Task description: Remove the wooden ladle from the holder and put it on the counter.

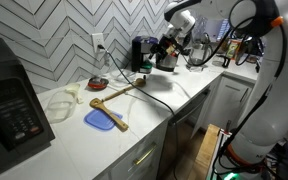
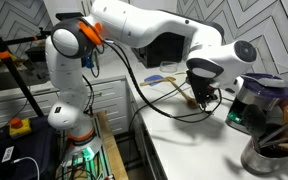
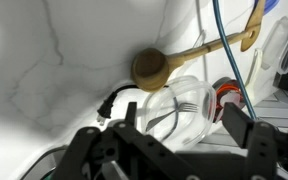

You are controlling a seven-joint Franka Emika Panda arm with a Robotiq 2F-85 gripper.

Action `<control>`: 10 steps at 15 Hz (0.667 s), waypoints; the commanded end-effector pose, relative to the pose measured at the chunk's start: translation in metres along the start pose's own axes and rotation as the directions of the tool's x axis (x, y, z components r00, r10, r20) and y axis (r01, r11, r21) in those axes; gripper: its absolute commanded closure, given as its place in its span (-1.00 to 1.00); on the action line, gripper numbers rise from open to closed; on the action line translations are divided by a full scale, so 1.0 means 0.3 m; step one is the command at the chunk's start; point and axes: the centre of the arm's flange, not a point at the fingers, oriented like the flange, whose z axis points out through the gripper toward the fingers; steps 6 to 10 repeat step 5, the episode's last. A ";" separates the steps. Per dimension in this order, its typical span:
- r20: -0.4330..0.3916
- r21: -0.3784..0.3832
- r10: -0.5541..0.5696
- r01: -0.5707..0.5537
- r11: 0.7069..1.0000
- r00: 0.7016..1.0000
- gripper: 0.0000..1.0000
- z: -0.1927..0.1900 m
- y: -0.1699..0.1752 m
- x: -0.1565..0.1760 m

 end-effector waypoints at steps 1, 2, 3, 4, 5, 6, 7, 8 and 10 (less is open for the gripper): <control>-0.060 -0.098 -0.085 0.079 0.992 0.995 -1.00 -0.209 -0.084 -0.228; -0.054 -0.117 -0.164 0.156 0.981 0.985 -1.00 -0.266 -0.120 -0.272; -0.035 -0.126 -0.225 0.219 0.968 0.974 -1.00 -0.314 -0.158 -0.318; -0.023 -0.150 -0.274 0.268 0.952 0.961 -1.00 -0.364 -0.197 -0.361; -0.038 -0.125 -0.190 0.184 0.975 0.981 -1.00 -0.310 -0.130 -0.210; -0.038 -0.125 -0.190 0.184 0.975 0.981 -1.00 -0.310 -0.130 -0.210; -0.038 -0.125 -0.190 0.184 0.975 0.981 -1.00 -0.310 -0.130 -0.210; -0.038 -0.125 -0.190 0.184 0.975 0.981 -1.00 -0.310 -0.130 -0.210; -0.038 -0.125 -0.190 0.184 0.975 0.981 -1.00 -0.310 -0.130 -0.210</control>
